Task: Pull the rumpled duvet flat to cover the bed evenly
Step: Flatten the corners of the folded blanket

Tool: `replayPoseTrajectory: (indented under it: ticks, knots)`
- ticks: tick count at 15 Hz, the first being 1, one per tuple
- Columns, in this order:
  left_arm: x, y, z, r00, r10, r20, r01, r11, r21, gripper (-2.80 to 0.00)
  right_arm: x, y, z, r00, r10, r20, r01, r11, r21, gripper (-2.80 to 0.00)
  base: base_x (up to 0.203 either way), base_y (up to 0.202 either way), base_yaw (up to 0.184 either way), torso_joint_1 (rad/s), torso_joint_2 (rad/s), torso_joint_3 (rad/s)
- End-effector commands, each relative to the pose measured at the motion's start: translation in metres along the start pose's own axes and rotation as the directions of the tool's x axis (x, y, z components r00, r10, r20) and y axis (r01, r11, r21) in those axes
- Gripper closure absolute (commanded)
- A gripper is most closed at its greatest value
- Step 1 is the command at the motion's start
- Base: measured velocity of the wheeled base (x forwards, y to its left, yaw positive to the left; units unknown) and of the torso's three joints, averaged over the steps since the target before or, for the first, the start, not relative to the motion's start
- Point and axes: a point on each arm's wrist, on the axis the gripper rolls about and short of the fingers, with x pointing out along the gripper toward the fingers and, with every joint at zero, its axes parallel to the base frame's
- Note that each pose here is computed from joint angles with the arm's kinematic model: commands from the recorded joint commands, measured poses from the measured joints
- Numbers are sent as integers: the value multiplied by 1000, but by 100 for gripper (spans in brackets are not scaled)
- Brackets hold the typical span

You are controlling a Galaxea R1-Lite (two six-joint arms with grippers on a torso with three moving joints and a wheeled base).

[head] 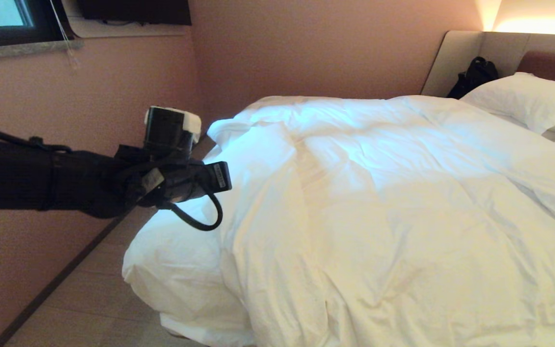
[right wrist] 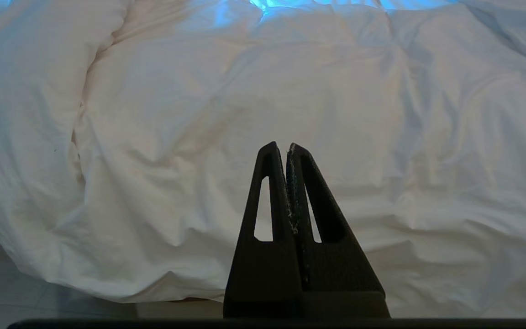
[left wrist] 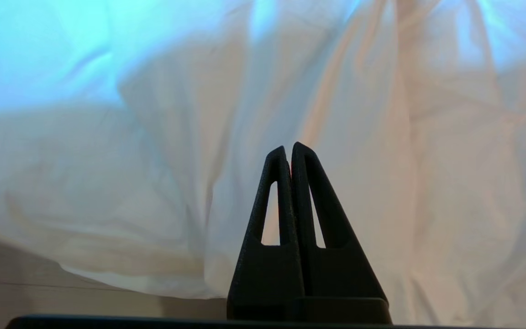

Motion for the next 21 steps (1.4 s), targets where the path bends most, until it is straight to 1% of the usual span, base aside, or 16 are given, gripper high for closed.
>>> replayPoseTrajectory:
  ticks: [1,3,5,7,9,10,15,16,17,18,21]
  knots:
    - [41,-5,4,996,26,-87,-22,998,51,0,0,0,0,1000,0,0,0,1000,0,0,0,0,0,0,0,0]
    - [65,-7,1,990,40,-135,-28,995,95,0,0,0,0,1000,0,0,0,1000,0,0,0,0,0,0,0,0]
    - [82,-7,-4,986,48,-162,-30,993,115,0,0,0,0,1000,0,-1,0,1000,0,0,0,0,0,0,0,0]
    - [84,-5,-9,981,57,-183,-32,990,135,0,0,0,0,1000,0,0,0,1000,0,0,0,0,0,0,0,0]
    - [85,-4,-13,979,58,-194,-22,983,185,0,0,0,0,1000,0,0,0,1000,0,0,0,0,0,0,0,0]
    - [88,-3,-18,976,56,-209,-15,981,192,-280,0,0,0,1000,0,0,0,1000,0,0,0,0,0,0,0,0]
    - [90,-4,-30,961,-21,-275,72,981,178,-280,0,0,0,1000,0,-1,0,1000,0,0,0,0,0,0,0,0]
    - [93,-4,-32,962,-38,-271,88,981,175,-280,0,0,0,1000,0,0,0,1000,0,0,0,0,0,0,0,0]
    - [98,-3,-36,965,-56,-256,103,979,174,-280,0,0,0,1000,0,-1,0,1000,0,0,0,0,0,0,0,0]
    - [103,-2,-43,967,-65,-248,113,976,184,-280,0,0,0,1000,0,-1,0,1000,0,0,0,0,0,0,0,0]
    - [121,-1,-64,981,-121,-154,159,952,263,-280,0,0,0,1000,0,0,0,1000,0,0,0,0,0,0,0,0]
